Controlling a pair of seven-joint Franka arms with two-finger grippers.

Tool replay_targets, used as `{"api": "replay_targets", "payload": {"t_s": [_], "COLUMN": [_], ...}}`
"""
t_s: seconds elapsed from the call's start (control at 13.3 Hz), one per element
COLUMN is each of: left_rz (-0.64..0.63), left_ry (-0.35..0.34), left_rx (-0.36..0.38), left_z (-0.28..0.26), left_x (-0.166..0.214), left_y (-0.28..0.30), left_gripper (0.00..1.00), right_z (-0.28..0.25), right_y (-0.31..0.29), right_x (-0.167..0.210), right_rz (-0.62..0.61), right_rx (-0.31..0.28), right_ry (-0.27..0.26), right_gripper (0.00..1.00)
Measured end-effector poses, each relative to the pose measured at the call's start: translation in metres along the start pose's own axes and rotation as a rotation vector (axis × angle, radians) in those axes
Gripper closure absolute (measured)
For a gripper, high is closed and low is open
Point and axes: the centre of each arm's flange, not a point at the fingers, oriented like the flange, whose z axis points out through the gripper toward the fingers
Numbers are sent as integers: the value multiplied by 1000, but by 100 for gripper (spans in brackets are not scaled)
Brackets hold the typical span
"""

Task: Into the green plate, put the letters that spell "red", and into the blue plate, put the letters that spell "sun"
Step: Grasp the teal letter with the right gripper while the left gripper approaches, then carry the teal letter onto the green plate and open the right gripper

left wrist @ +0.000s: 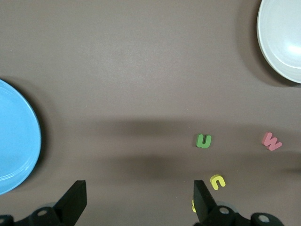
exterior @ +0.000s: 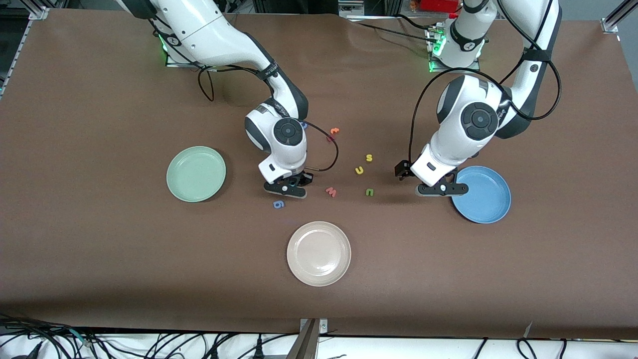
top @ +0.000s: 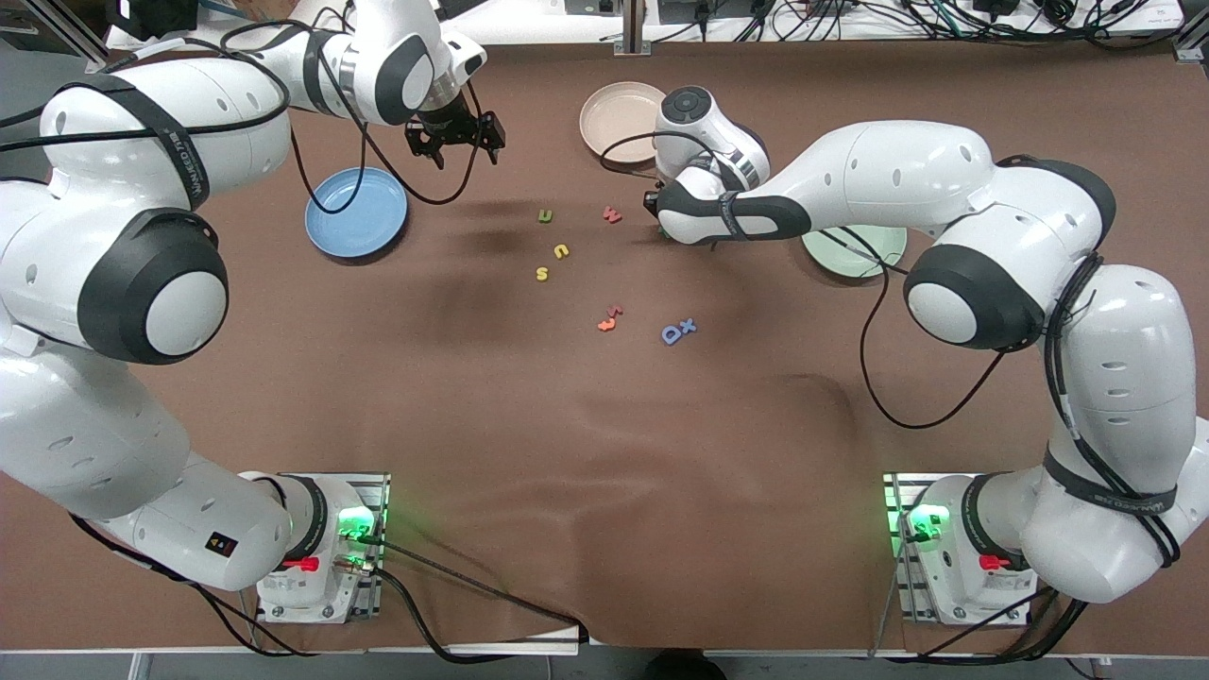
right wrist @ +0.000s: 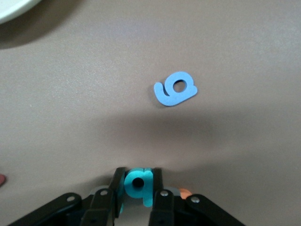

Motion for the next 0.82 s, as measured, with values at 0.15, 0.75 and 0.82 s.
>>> {"api": "replay_targets", "payload": {"t_s": [0.15,0.75,0.82], "left_rz": [0,-74,-85], "left_ry": [0,-27,-26], "left_rx": [0,-22,-26], "left_z": [0,12,19], "left_x": [0,-5,-6], "left_y": [0,10,16], "left_gripper": [0,0,0], "right_z": [-12,-95,-89], "right_y": [1,111,129], "right_x": [11,100,108], "right_rz": [-6,-248,-298], "right_rx": [11,-106,-121], "right_ry": [21,-50,-79], "right_gripper": [73,73,73]}}
